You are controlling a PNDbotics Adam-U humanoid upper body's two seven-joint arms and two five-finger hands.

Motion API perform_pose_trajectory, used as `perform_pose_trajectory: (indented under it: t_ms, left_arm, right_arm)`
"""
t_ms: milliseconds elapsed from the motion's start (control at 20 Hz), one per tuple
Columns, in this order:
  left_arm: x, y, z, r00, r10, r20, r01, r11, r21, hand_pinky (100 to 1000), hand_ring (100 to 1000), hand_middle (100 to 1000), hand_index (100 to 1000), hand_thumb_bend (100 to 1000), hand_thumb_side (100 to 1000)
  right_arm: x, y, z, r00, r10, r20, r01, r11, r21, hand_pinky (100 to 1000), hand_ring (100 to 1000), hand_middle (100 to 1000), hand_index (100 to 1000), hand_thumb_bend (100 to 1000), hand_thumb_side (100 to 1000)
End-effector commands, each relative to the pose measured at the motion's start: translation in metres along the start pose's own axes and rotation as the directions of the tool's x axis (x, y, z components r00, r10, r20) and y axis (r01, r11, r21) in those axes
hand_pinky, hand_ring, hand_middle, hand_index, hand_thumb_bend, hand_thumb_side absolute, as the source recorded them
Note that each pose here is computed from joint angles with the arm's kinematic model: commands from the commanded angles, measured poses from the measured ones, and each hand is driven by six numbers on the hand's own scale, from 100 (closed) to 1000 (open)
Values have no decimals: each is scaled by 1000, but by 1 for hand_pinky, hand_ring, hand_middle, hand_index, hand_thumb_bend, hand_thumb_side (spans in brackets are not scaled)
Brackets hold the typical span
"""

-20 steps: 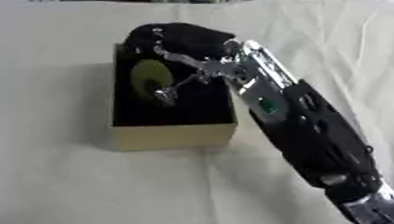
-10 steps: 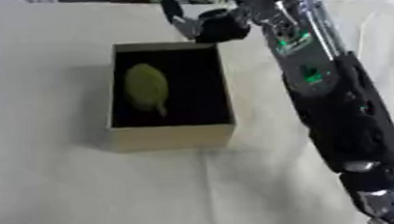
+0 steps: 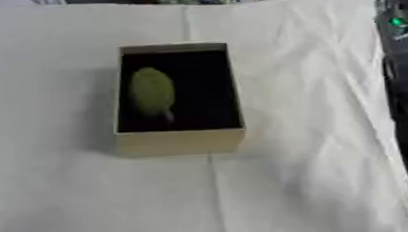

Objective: Pick up objects on the table and place them in the box.

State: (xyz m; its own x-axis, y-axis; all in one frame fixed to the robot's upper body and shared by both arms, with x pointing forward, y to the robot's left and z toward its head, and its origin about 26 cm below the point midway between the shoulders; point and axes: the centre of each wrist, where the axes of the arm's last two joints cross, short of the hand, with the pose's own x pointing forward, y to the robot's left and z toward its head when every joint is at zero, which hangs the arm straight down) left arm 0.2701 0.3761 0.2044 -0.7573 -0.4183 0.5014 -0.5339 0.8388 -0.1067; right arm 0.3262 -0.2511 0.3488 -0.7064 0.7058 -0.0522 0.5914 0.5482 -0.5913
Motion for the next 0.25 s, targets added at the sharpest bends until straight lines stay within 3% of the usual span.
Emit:
perform_pose_trajectory:
  t_ms: [50, 250]
  left_arm:
    - [6, 2, -7, 999, -8, 42, 8, 1000, 1, 630, 668, 620, 742, 382, 446]
    - [7, 1, -9, 999, 1, 51, -1, 1000, 10, 631, 668, 620, 742, 385, 444]
  right_arm:
    - [11, -19, 6, 999, -7, 41, 11, 995, -95, 866, 896, 763, 839, 100, 529]
    - [10, -14, 19, 995, -72, 67, 81, 985, -151, 864, 892, 765, 844, 100, 552]
